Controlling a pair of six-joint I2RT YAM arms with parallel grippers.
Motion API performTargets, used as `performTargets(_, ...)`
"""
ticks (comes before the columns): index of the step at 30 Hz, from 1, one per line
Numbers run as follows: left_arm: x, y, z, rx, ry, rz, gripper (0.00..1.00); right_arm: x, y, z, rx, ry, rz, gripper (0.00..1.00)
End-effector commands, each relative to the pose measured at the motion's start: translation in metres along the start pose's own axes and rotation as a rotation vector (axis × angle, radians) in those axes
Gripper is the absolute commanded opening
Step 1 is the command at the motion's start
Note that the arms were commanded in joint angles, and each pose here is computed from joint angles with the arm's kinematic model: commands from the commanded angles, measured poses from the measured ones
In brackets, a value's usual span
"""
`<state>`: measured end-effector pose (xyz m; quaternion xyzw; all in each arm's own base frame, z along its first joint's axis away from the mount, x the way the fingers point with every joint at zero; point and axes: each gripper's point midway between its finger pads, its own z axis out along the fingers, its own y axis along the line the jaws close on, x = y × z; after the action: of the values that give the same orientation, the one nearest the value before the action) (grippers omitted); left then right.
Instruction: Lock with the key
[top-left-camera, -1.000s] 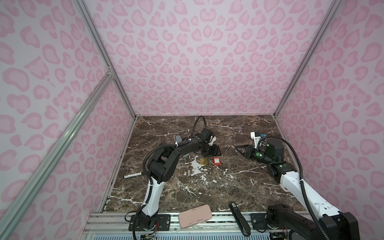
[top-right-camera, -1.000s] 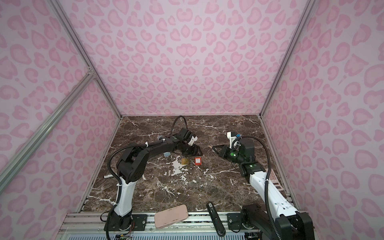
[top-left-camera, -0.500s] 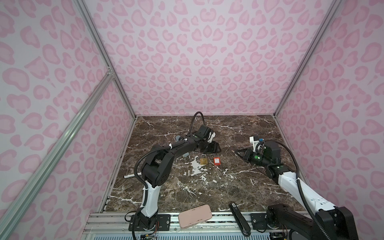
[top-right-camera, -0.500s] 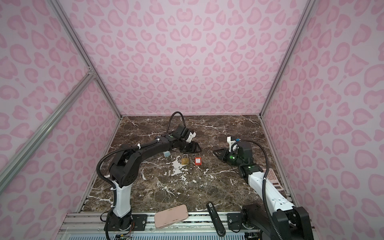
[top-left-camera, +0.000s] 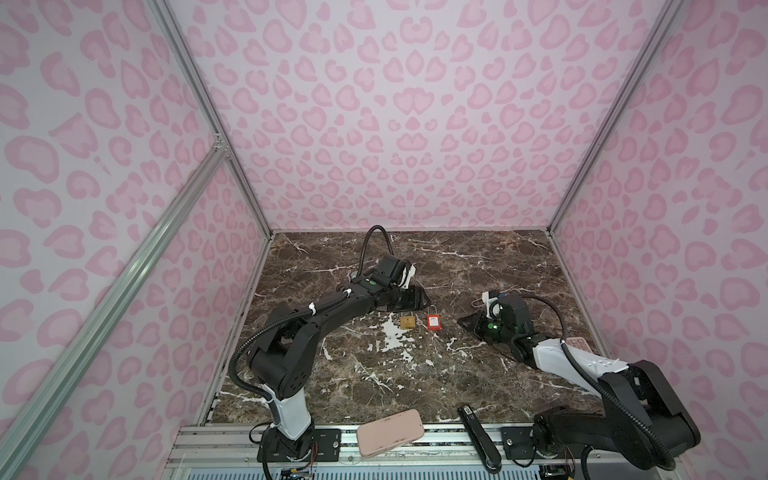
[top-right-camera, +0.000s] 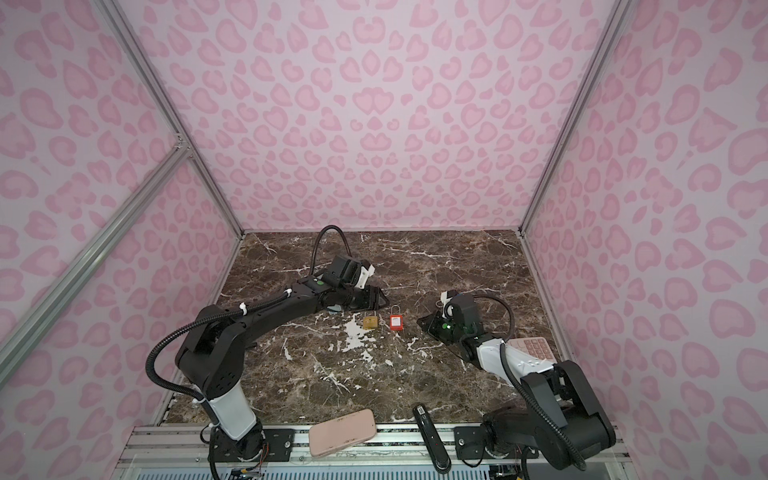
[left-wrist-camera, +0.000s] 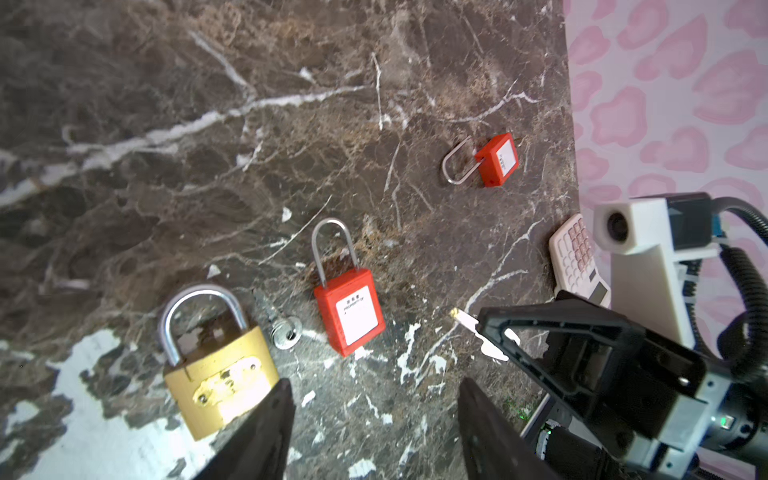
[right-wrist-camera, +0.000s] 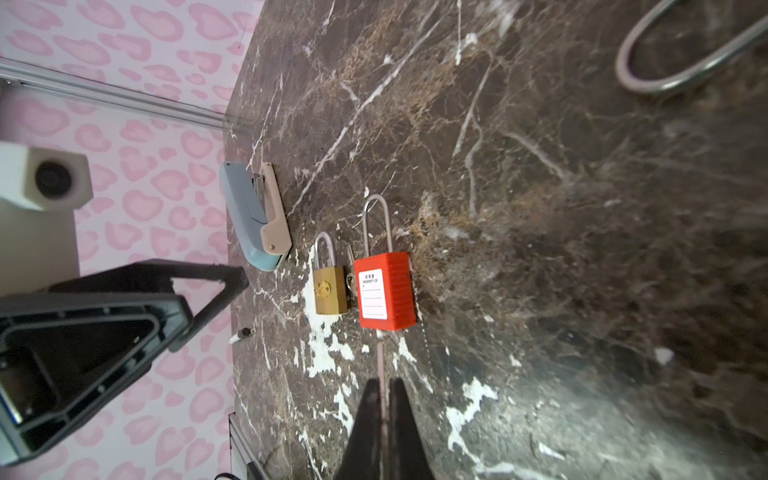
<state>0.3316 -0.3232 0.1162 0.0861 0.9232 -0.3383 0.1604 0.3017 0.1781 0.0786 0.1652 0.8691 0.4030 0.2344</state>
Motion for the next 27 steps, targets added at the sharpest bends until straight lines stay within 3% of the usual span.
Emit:
performTargets(1,-0.008,-0.008,-0.007,0.027,-0.058,-0.003,0.64,-0.015,-0.003,0.006,0.025,-0.082,-0.006,0.00)
performTargets(22,-0.006,-0.011,-0.012,0.024,-0.075,-0.006,0.64,-0.010,-0.013,0.059,0.036,-0.009,0.025,0.00)
performTargets(24,-0.006,-0.012,-0.012,0.027,-0.074,-0.006,0.64,-0.011,-0.014,0.061,0.039,-0.009,0.024,0.02)
performTargets(27,-0.006,-0.012,-0.013,0.028,-0.075,-0.006,0.64,-0.012,-0.017,0.060,0.057,-0.025,0.016,0.17)
